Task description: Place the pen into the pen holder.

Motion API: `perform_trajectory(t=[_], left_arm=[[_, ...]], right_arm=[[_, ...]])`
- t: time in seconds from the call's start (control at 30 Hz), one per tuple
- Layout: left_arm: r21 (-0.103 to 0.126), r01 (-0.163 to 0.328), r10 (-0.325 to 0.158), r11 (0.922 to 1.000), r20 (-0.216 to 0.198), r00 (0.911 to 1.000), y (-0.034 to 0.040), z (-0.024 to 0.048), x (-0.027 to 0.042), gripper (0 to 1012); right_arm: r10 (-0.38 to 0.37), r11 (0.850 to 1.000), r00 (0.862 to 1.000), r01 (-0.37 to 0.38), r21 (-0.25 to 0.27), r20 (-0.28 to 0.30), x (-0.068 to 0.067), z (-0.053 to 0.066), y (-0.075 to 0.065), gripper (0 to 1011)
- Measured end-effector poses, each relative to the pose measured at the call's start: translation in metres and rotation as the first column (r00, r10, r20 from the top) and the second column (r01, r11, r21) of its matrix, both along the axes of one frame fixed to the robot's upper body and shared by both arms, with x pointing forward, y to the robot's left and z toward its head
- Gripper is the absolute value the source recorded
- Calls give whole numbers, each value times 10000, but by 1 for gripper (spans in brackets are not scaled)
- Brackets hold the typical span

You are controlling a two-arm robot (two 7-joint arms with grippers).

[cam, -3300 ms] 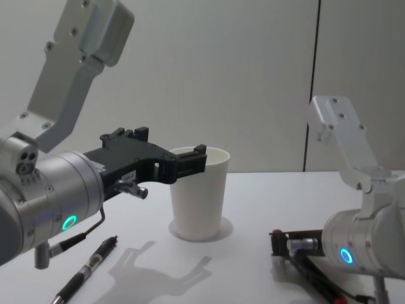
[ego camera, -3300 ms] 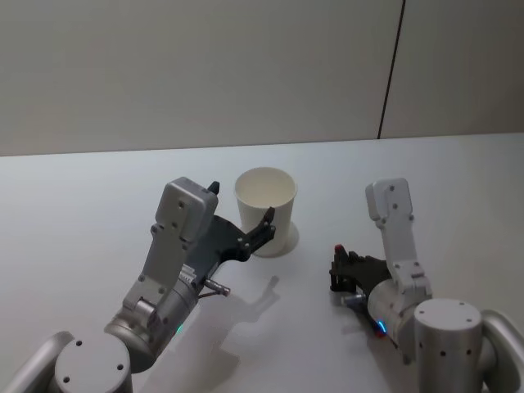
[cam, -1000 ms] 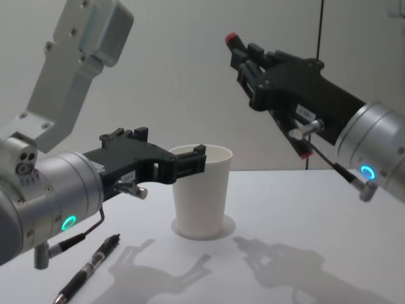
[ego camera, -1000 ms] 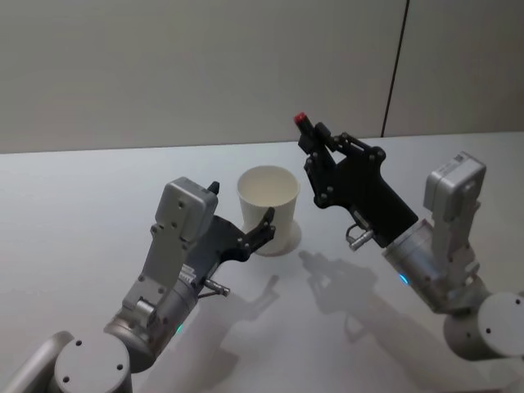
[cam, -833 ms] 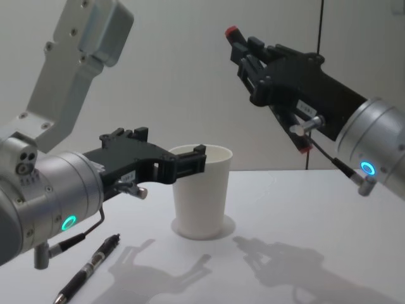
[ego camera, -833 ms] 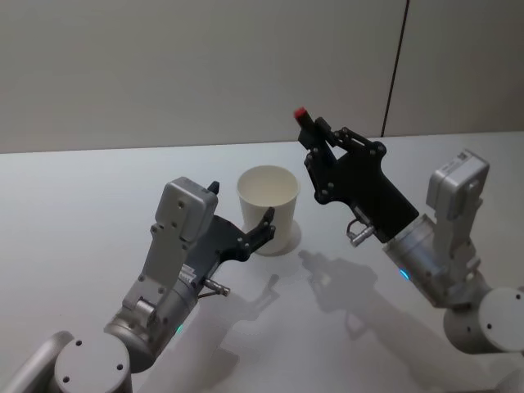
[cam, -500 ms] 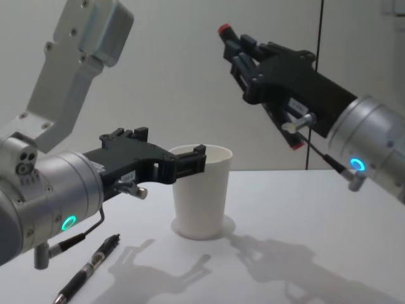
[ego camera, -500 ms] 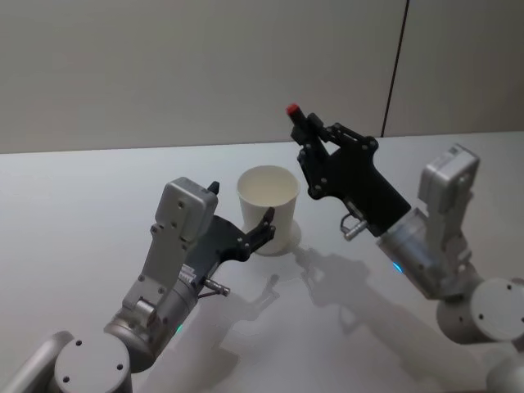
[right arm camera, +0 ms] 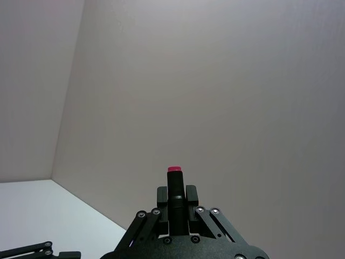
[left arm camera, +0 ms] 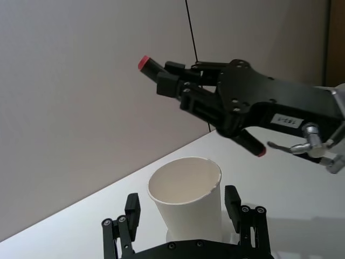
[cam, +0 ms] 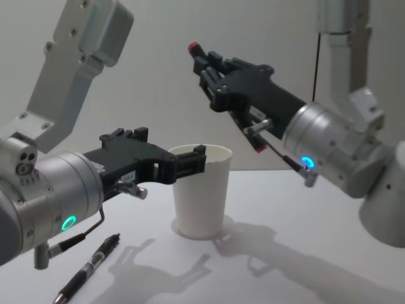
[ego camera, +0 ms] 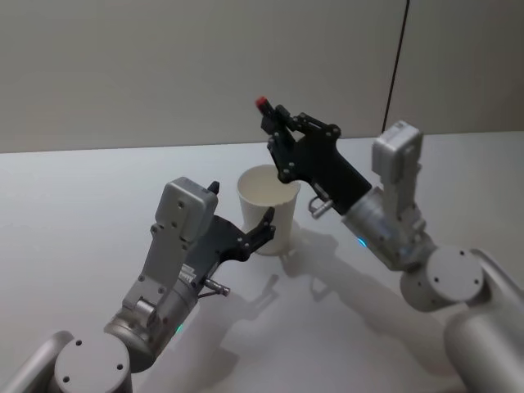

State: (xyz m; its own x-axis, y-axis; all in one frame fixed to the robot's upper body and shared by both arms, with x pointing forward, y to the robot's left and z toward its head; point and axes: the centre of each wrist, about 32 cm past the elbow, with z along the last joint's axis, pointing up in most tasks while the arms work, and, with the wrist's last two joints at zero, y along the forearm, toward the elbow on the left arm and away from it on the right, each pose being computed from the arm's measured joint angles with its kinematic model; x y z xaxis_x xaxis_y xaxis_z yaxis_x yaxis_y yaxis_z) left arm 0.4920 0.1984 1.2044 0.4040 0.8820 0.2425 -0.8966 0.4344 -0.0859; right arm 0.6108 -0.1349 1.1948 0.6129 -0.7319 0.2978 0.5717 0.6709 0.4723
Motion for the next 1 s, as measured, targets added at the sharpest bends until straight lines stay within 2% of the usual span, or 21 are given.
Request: perform_trajectory(t=[0.2, 0.5, 1.0], left_arm=[[0, 0, 0, 10000, 0, 10000, 0, 0, 0, 1000], [0, 0, 0, 10000, 1, 10000, 0, 0, 0, 1000], [-1, 0, 0, 10000, 1, 10000, 0, 0, 0, 1000]], right_arm=[[229, 9997, 9997, -229, -12, -80, 175, -18, 90, 184], [706, 9974, 9975, -707, 124, 64, 302, 16, 180, 184], [1061, 9940, 9938, -1068, 227, 324, 373, 62, 280, 184]])
